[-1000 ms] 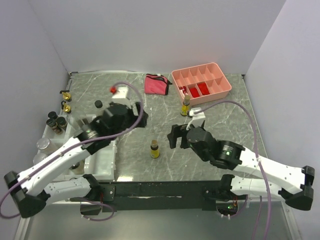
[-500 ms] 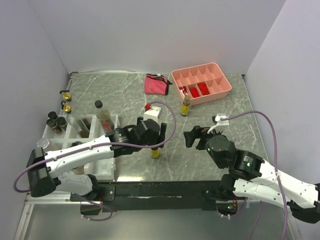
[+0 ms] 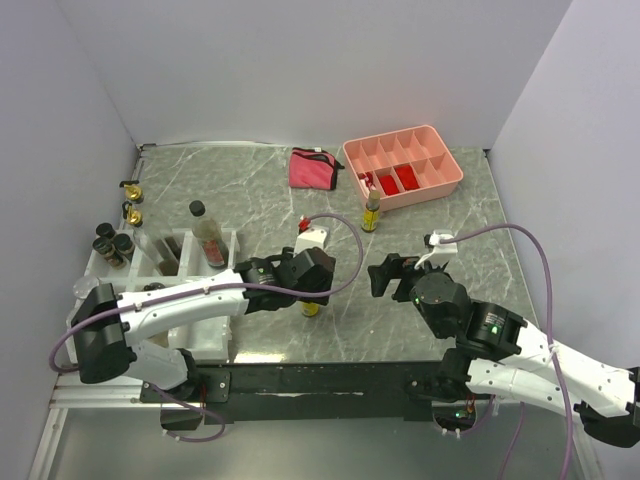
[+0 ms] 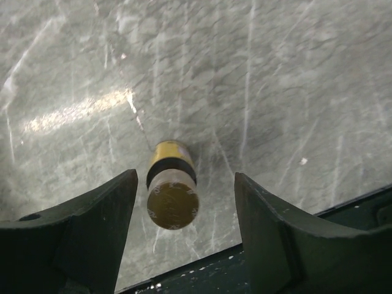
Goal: Organize the condiment bottles
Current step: Place the bottle at the center of the board, then pick up the bottle from the center of the board.
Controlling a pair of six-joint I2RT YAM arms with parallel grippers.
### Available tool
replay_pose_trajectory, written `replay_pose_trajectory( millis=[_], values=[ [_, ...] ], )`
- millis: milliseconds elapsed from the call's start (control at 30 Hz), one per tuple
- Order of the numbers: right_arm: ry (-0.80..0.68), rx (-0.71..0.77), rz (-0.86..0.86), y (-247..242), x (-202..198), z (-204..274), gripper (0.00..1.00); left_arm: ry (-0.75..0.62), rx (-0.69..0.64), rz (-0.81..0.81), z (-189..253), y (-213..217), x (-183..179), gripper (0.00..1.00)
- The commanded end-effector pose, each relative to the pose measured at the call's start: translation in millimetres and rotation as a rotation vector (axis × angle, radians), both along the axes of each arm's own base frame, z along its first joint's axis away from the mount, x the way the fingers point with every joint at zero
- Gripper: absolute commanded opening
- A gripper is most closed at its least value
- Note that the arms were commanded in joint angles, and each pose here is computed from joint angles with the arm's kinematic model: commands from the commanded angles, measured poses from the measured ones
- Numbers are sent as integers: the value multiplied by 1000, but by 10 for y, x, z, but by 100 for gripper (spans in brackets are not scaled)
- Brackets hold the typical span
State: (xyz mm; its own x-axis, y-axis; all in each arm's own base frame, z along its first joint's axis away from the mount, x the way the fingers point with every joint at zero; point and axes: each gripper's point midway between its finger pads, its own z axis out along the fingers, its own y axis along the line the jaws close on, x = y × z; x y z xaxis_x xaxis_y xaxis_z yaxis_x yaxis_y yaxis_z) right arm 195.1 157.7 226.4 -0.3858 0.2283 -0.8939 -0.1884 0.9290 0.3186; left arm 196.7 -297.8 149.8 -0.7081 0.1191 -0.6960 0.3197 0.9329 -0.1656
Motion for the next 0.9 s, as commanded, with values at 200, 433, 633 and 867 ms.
replay_pose_trajectory(
  millis=[200, 433, 633, 867],
  values=[
    [-2, 19, -19, 4, 27, 12, 100, -9, 3, 86, 33, 71, 49, 55],
    [13, 15, -17, 49, 38, -19, 100, -47, -24, 175, 172, 206, 103, 1],
    [30, 11, -5, 91, 30, -44, 100, -75, -66, 320, 419, 393, 154, 1],
    [24, 2, 5, 105, 35, -53, 100, -125, -11, 628, 693, 968, 167, 1]
  ],
)
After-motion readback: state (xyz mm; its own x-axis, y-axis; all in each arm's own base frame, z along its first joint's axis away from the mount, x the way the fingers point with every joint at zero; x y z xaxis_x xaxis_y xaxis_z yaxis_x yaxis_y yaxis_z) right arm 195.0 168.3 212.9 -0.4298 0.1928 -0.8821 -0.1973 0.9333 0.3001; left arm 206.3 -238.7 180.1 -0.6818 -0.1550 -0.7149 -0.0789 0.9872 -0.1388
